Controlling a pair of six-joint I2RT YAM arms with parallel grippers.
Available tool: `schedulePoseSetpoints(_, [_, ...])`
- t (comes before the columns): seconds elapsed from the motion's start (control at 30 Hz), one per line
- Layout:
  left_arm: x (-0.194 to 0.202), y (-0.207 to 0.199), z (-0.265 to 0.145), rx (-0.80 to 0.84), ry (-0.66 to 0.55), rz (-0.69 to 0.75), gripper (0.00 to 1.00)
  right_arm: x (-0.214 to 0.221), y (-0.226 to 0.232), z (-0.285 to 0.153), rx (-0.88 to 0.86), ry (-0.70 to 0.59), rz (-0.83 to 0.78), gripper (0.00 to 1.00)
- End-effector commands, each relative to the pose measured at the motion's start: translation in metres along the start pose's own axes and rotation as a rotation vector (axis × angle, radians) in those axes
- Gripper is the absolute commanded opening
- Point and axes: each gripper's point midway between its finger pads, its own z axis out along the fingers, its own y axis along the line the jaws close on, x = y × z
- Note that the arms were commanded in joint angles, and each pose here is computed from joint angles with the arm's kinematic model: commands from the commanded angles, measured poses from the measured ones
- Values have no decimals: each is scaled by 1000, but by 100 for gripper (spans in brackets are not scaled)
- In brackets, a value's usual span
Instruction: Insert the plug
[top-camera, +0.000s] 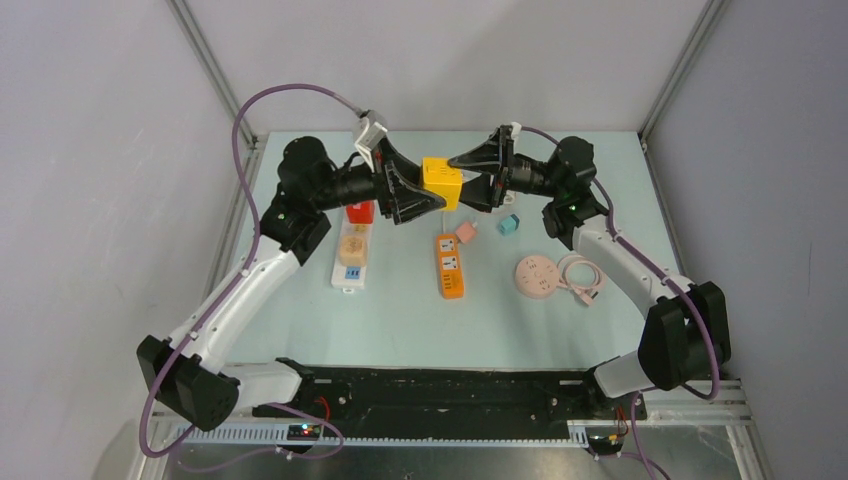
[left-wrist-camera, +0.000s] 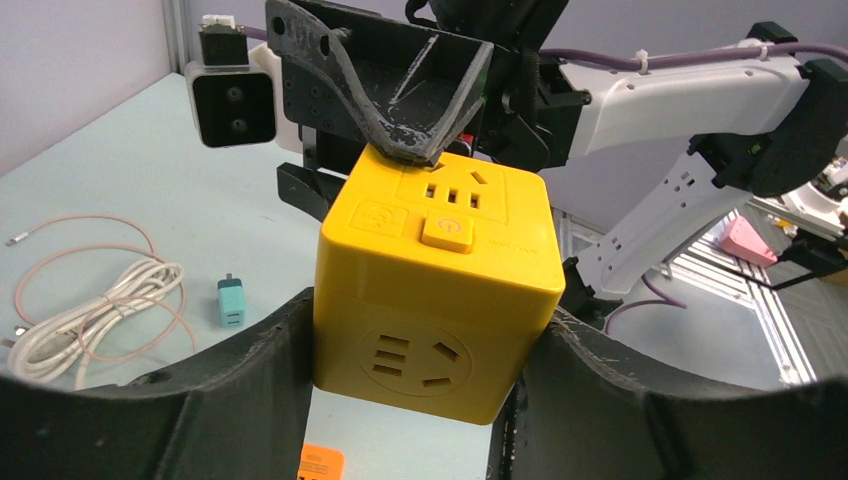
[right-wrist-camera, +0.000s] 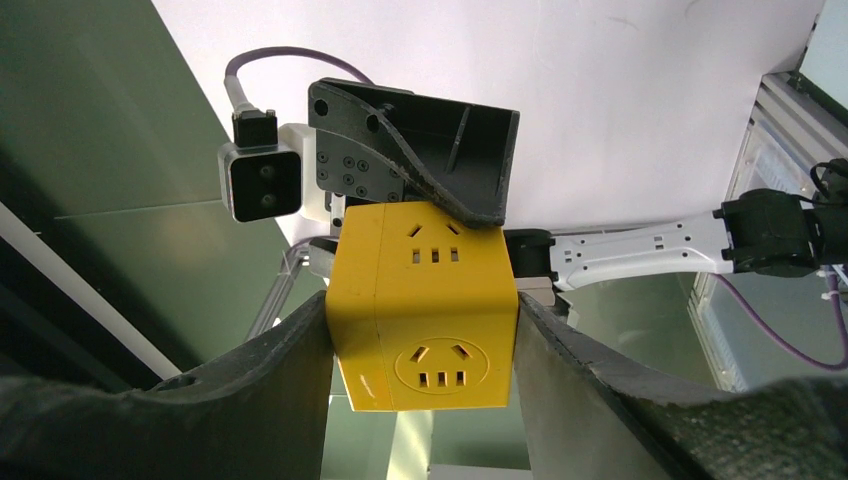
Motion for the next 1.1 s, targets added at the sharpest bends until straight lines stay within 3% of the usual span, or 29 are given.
schedulePoseSetpoints(0.0, [-1,-18,-5,82,6,32,56,11,29,1,-69,25,-83,36])
schedulePoseSetpoints(0.03, [-1,-18,-5,81,6,32,51,13,30,2,-71,30,-82,37])
schedulePoseSetpoints(0.1, [-2,-20,-6,83,5,36,29,15,28,4,-67,38,-80,38])
schedulePoseSetpoints(0.13, [-3,-20,-6,80,2,40,12,15,26,5,-62,41,-76,40])
schedulePoseSetpoints(0.17, [-3,-20,-6,77,0,42,3,16,26,5,-59,45,-76,42])
schedulePoseSetpoints(0.23, [-3,-20,-7,74,-1,50,0,15,24,5,-53,44,-83,57])
schedulePoseSetpoints(0.27, [-2,-20,-7,73,-1,52,0,15,22,5,-50,41,-97,75])
schedulePoseSetpoints(0.33, [-3,-20,-8,72,0,54,0,16,24,2,-53,25,-160,95])
schedulePoseSetpoints(0.57, [-2,-24,-11,75,7,51,0,-2,6,-20,47,-90,-369,99])
schedulePoseSetpoints(0.67, [0,-25,-12,74,13,47,0,-2,2,-35,87,-111,-527,99])
schedulePoseSetpoints(0.9, [8,-30,-13,96,46,3,0,36,32,-43,95,-131,-1174,99])
schedulePoseSetpoints(1.07, [17,-35,-19,105,81,-10,0,54,44,-40,95,-149,-1445,99])
